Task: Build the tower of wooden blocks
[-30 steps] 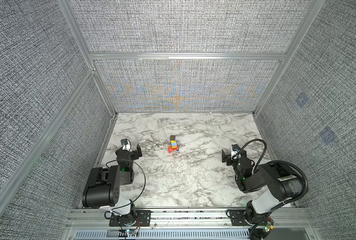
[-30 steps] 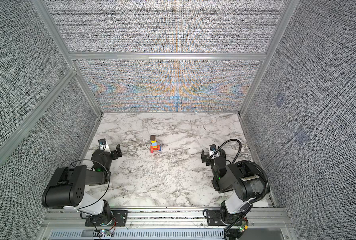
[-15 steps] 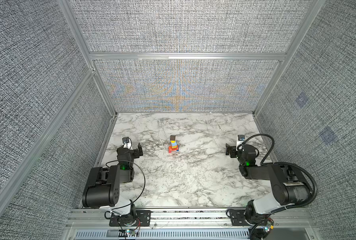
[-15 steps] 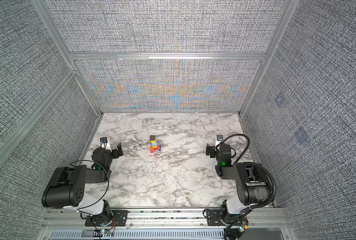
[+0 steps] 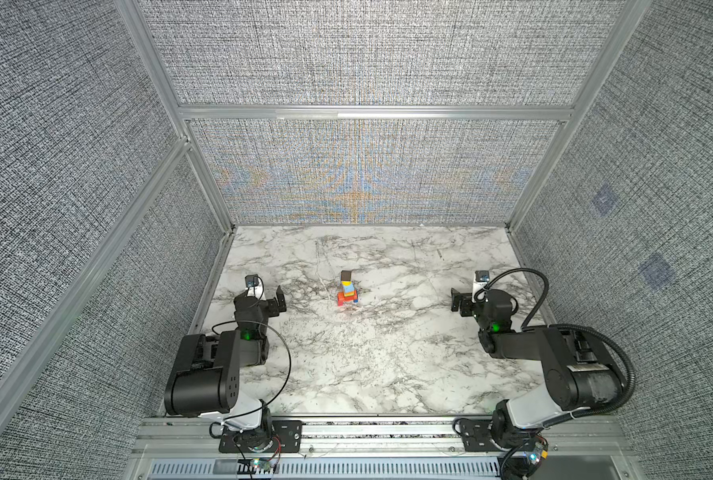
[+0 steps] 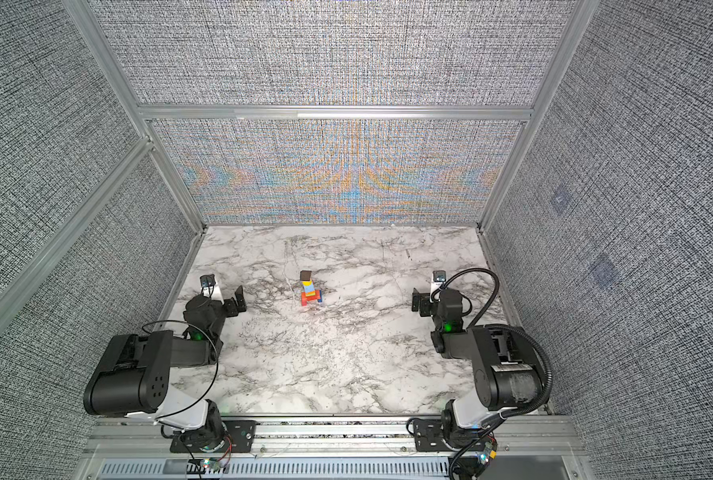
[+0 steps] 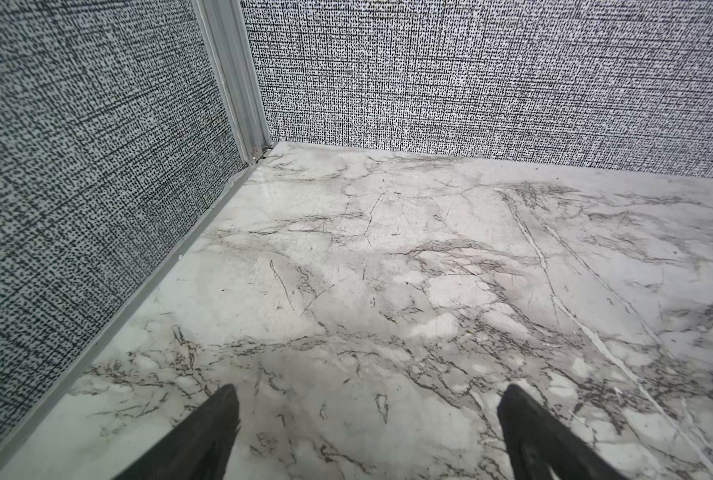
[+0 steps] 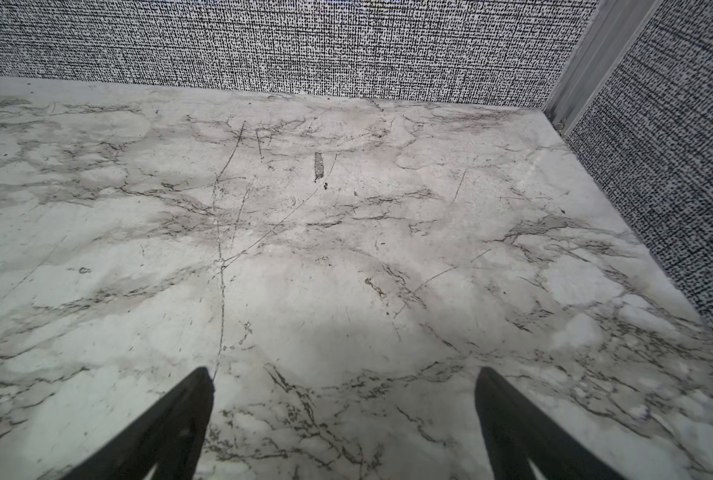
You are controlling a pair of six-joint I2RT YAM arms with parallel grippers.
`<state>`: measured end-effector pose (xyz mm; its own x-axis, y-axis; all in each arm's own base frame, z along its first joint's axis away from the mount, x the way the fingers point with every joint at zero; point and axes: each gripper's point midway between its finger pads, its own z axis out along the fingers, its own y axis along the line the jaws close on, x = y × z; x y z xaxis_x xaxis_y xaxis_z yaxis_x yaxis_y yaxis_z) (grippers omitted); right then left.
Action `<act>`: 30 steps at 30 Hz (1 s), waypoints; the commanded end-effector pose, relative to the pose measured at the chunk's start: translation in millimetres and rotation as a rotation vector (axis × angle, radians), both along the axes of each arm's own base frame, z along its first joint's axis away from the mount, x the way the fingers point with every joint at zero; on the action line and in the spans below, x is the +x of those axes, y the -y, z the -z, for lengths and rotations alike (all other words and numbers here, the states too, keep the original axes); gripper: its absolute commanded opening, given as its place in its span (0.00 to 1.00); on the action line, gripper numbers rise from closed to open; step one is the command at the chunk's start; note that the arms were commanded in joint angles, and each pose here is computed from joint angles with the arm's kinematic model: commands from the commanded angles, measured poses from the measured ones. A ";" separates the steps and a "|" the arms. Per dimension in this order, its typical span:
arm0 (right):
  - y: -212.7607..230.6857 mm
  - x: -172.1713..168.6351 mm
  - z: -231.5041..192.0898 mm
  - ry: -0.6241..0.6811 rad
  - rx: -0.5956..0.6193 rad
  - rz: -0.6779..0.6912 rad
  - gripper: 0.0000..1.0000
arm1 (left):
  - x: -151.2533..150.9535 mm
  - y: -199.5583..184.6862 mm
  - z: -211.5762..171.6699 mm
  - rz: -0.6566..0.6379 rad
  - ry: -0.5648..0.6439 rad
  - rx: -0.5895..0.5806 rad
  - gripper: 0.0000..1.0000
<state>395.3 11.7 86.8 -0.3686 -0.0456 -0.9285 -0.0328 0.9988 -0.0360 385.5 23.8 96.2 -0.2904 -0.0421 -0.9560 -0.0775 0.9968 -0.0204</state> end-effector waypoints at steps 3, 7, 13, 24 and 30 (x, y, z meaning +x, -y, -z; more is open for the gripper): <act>-2.3 0.7 -2.3 0.008 0.003 -0.006 0.99 | 1.7 1.0 -5.1 0.009 0.021 0.006 0.99; -2.3 1.0 -2.3 0.008 0.001 -0.005 0.99 | 1.7 1.0 -5.6 0.008 0.023 0.007 0.99; -3.2 1.0 -2.5 0.010 -0.004 -0.006 0.99 | 1.7 1.1 -5.2 0.009 0.022 0.006 0.99; -4.7 1.5 -2.7 0.008 -0.004 -0.010 0.99 | 1.7 0.9 -5.6 0.008 0.023 0.006 0.99; -4.0 1.5 -2.0 0.006 -0.003 -0.008 0.99 | 1.7 1.3 -5.3 0.009 0.022 0.006 0.99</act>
